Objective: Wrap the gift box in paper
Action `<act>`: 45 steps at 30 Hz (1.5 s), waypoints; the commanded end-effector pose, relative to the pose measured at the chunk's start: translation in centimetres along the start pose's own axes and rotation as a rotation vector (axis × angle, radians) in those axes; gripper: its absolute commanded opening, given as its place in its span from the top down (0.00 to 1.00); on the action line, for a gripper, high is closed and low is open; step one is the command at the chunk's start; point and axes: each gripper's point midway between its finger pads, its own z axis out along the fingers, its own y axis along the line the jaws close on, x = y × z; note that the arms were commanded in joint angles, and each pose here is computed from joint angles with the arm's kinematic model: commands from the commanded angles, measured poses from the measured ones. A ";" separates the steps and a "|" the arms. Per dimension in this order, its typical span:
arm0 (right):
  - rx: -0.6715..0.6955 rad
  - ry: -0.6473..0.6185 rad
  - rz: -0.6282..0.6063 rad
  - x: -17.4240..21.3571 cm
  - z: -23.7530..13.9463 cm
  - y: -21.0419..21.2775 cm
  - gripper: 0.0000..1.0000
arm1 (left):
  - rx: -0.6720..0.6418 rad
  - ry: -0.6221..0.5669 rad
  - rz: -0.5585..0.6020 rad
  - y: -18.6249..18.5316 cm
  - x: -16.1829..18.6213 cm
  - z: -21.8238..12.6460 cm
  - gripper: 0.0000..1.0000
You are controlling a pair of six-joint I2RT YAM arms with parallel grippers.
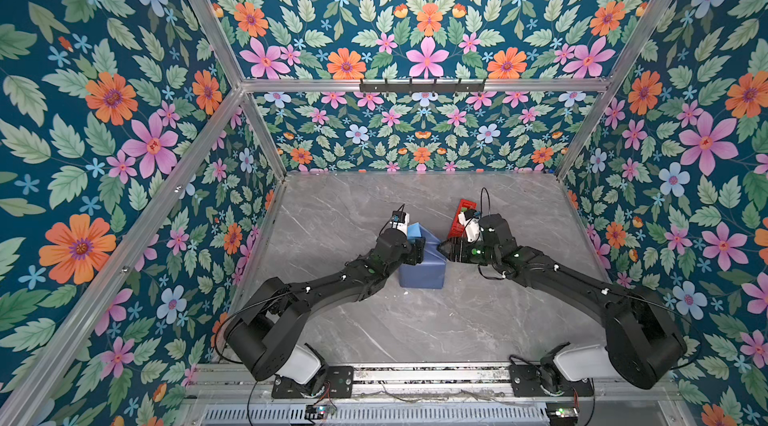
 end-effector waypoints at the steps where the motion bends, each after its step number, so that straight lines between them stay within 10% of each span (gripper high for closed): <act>1: -0.027 -0.004 -0.021 -0.9 0.9 0.5 0.35 | -0.032 0.067 0.020 0.9 1.8 0.0 0.24; 33: -0.010 0.060 0.019 2.0 2.1 -2.0 0.42 | 0.075 -0.053 -0.027 -1.0 -2.6 -5.2 0.19; 45: -0.008 0.065 0.015 2.2 2.2 -2.1 0.43 | -0.080 -0.087 -0.223 7.4 -2.6 -11.1 0.21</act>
